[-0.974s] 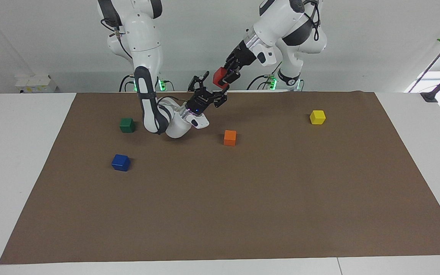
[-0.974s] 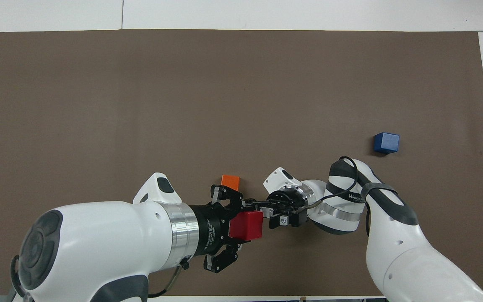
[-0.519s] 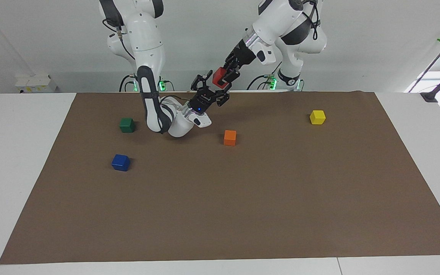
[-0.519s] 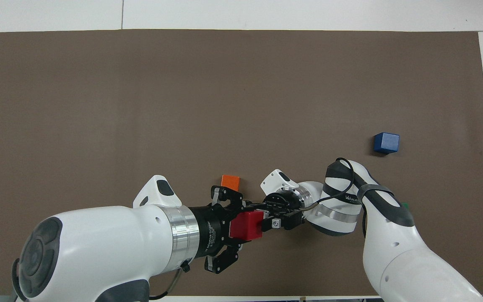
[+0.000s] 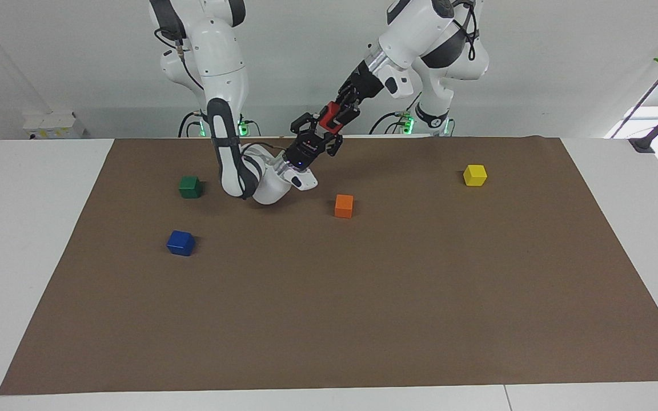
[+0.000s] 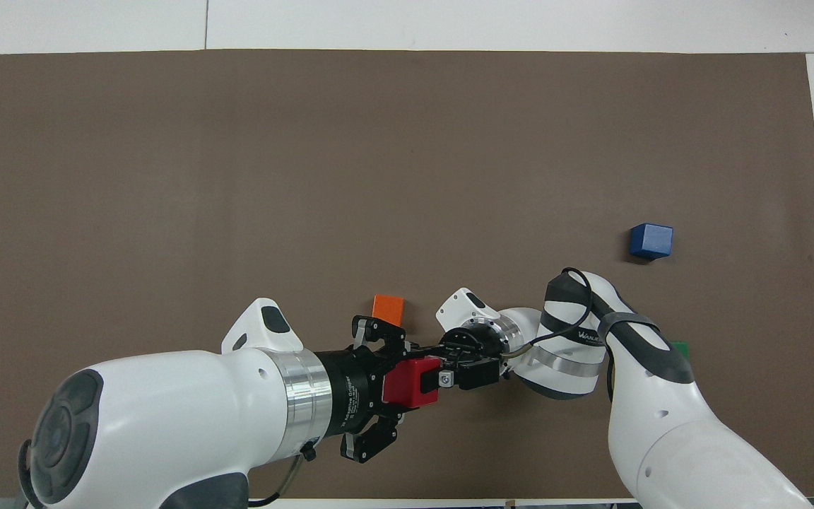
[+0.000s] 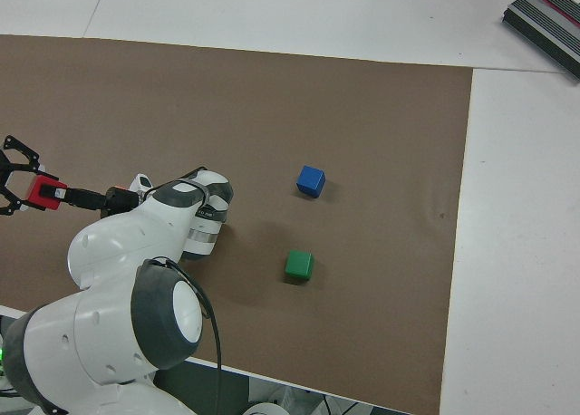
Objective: Transfer red block to right arm and stack on blue block
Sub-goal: 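Open the left gripper and withdraw it while the right gripper lifts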
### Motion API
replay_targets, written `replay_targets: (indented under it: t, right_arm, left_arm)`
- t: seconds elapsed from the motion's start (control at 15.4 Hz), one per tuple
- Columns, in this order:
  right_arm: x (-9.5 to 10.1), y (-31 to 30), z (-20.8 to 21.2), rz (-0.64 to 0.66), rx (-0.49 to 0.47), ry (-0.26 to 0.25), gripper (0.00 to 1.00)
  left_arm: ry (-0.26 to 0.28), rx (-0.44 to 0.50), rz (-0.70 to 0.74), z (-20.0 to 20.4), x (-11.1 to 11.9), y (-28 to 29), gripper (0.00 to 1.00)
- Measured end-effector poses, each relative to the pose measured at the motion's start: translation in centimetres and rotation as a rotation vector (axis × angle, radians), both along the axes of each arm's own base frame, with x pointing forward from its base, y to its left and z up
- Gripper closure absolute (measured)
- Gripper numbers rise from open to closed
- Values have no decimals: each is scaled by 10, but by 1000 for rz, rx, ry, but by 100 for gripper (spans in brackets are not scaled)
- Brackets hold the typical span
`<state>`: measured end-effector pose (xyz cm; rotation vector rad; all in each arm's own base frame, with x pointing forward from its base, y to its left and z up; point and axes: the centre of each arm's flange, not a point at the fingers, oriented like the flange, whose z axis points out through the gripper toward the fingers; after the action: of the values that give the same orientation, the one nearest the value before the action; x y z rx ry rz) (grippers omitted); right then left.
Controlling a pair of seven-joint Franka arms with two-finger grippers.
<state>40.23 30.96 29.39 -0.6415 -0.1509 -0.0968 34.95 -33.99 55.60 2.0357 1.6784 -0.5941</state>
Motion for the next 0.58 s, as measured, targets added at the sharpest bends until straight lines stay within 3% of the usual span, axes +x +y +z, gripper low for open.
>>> replay_targets:
  t: [0.13, 0.39, 0.58]
  right_arm:
    - [1, 0, -1, -10, -9, -4, 45]
    - [3, 0, -2, -21, -20, -5, 45]
    - [3, 0, -2, -21, -20, -5, 45]
  left_arm:
    - [-3, 0, 8, 1, 2, 3, 36]
    - [-1, 2, 71, 17, 29, 43, 0]
    - [-26, 21, 49, 26, 53, 93, 0]
